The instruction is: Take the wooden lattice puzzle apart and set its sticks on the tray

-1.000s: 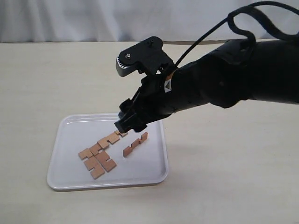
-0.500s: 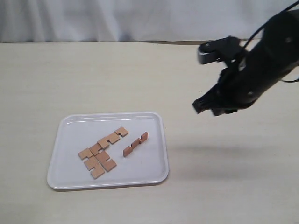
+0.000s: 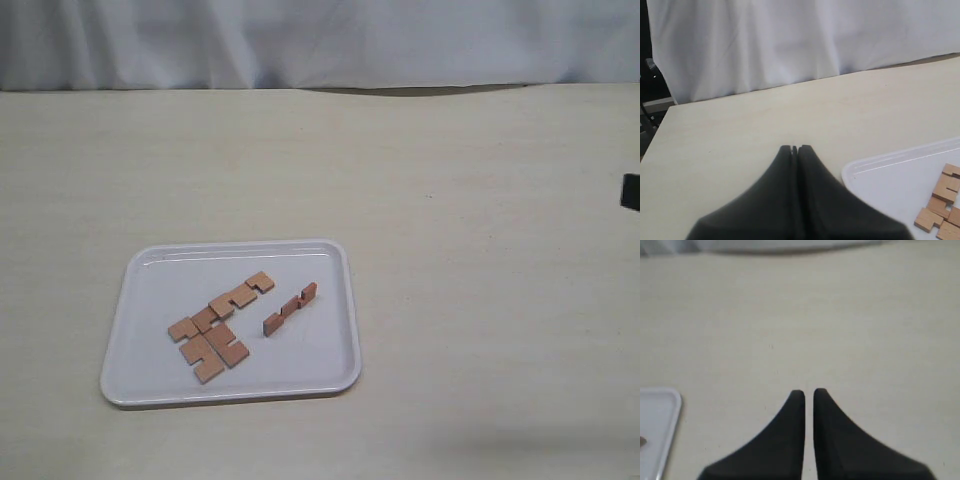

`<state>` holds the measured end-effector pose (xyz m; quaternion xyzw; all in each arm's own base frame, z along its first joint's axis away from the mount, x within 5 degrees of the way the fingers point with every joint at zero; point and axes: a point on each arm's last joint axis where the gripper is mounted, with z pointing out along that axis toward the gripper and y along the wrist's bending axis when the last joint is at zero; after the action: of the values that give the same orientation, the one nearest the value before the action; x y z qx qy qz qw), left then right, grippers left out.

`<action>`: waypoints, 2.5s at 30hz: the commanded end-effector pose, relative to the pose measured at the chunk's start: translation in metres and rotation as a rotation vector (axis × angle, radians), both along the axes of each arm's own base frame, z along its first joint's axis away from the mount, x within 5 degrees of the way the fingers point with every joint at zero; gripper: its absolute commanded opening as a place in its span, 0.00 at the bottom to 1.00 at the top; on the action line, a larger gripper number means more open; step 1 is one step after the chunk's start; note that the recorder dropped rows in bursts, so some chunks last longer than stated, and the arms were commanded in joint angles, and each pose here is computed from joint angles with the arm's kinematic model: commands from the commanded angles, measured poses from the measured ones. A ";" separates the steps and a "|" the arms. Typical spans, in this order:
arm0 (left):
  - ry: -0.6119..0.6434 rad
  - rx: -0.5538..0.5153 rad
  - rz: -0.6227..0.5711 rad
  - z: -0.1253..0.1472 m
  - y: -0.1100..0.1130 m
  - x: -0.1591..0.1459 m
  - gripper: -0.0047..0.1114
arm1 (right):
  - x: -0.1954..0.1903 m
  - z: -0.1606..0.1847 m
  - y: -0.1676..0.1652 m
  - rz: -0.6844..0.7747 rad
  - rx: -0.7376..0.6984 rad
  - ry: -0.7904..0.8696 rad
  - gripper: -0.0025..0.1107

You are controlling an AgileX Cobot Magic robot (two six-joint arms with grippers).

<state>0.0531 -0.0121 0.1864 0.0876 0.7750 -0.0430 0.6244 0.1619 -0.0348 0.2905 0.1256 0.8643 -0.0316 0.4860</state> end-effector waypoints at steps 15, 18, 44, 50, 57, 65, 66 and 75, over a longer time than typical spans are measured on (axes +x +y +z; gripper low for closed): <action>-0.009 0.002 0.011 0.000 0.001 0.000 0.04 | -0.138 0.018 0.030 -0.005 -0.185 -0.789 0.07; -0.009 0.002 0.011 0.000 0.001 0.000 0.04 | -0.138 0.019 0.030 -0.005 -0.188 -0.799 0.07; -0.009 0.002 0.011 0.000 0.001 0.000 0.04 | -0.107 -0.088 0.023 -0.009 -0.080 -0.514 0.07; -0.009 0.002 0.011 0.000 0.001 0.000 0.04 | -0.107 -0.092 0.024 -0.018 -0.008 -0.487 0.07; -0.009 0.002 0.011 0.000 0.001 0.000 0.04 | -0.107 -0.096 0.024 -0.006 -0.048 -0.436 0.07; -0.009 0.002 0.011 0.000 0.001 0.000 0.04 | -0.109 -0.108 0.026 0.002 -0.006 -0.305 0.07; -0.009 0.002 0.011 0.000 0.001 0.000 0.04 | -0.109 -0.110 0.026 0.003 -0.001 -0.289 0.07; -0.009 0.002 0.011 0.000 0.001 0.000 0.04 | -0.110 -0.111 0.027 0.004 0.002 -0.277 0.07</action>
<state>0.0531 -0.0121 0.1864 0.0876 0.7750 -0.0430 0.6244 0.0526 -0.0081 0.1806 0.1290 0.7885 -0.0092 0.6013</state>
